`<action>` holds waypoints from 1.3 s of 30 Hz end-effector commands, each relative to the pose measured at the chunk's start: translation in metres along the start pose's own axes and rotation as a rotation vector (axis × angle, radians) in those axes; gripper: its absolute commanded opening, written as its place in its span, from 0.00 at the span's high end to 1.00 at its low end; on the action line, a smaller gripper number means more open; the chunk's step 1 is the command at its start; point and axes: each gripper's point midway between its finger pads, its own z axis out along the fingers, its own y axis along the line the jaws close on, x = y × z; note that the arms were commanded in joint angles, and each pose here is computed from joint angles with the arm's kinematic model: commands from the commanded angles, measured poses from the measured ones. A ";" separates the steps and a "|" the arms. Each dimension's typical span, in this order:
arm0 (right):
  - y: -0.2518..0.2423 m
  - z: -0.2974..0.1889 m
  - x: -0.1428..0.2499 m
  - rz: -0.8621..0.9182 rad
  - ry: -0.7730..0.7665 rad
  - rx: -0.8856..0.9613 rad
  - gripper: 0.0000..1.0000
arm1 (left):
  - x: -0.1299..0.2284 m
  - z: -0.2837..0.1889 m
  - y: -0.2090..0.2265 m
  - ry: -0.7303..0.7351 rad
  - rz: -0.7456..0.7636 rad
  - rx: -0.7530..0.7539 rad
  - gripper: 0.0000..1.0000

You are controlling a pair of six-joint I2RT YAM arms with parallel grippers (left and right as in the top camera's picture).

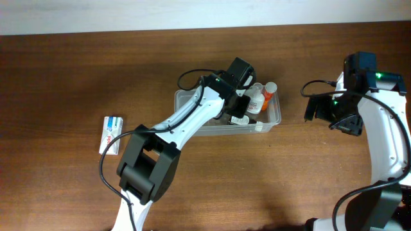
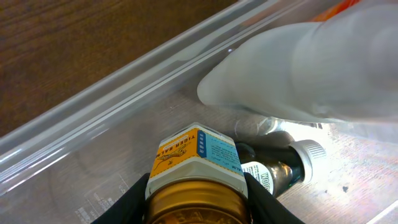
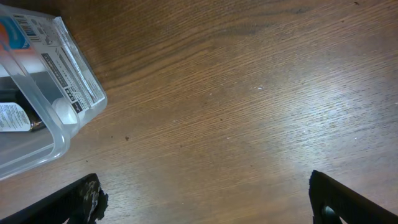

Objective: Pack container
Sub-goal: 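Lower the jar into the container with the left gripper and release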

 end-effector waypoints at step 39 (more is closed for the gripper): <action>0.003 0.000 0.001 -0.017 0.001 -0.006 0.01 | -0.031 -0.189 0.095 -0.219 -0.148 -0.291 0.21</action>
